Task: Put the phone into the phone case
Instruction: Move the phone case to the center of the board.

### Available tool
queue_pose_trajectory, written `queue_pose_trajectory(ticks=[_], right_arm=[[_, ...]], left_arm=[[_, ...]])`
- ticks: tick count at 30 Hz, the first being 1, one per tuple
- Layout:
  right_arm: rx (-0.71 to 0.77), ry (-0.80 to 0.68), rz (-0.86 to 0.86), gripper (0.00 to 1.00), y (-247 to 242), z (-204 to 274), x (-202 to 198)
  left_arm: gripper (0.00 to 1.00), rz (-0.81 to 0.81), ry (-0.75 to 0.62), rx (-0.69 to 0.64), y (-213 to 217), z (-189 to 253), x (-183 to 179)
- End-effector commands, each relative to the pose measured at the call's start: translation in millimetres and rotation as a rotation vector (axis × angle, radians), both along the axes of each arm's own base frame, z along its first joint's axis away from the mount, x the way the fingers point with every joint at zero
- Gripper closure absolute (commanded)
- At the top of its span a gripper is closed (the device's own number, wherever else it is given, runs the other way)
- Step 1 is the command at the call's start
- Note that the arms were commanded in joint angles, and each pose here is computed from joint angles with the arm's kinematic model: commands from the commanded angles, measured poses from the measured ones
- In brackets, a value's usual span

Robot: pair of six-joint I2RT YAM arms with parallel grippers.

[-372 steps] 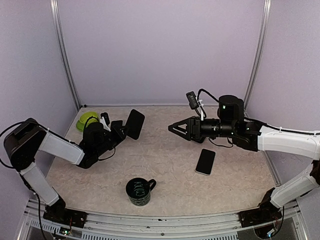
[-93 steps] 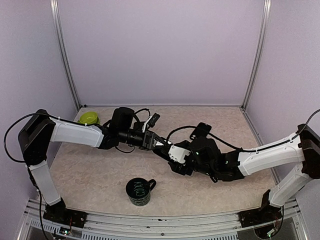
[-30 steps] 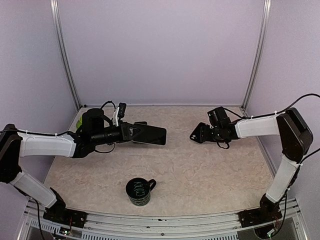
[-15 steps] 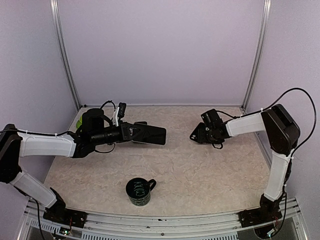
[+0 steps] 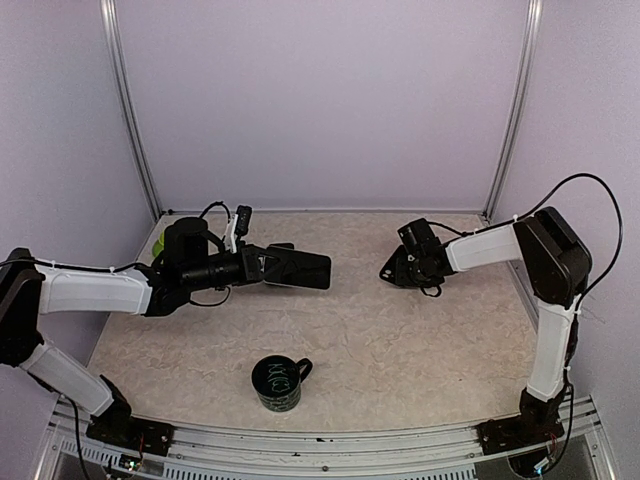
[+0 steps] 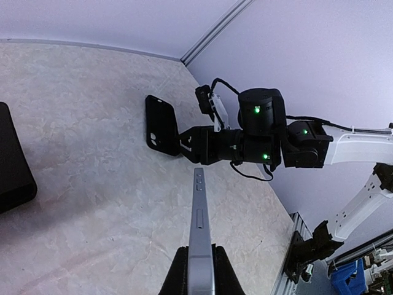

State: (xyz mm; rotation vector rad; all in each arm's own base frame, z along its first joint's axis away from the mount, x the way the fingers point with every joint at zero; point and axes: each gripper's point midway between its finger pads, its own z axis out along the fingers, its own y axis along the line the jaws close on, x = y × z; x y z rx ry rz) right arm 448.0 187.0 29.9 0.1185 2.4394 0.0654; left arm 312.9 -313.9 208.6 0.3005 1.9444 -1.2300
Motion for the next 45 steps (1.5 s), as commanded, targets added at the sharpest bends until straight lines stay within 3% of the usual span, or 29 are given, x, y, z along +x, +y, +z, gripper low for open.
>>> queue_pose_trajectory(ticks=[1,9,21,34,45], right_arm=[[-0.015,0.009,0.01,0.66,0.5,-5.4,0.8],[-0.034,0.007,0.049,0.84,3.1,-3.5,2.8],[-0.038,-0.025,0.176,1.0,19.0,11.2,9.2],[0.025,-0.12,0.591,1.0,71.7,47.3,-4.8],[-0.178,-0.196,0.993,1.0,119.2,39.1,-59.4]], left_arm=[[1.0,0.01,-0.073,-0.047,3.5,22.1,2.7],[1.0,0.019,-0.073,-0.046,6.0,21.0,2.3],[1.0,0.033,-0.073,-0.047,11.2,21.0,2.3],[1.0,0.031,-0.078,-0.046,13.8,23.4,1.9],[1.0,0.01,-0.066,-0.019,14.8,21.6,-0.6]])
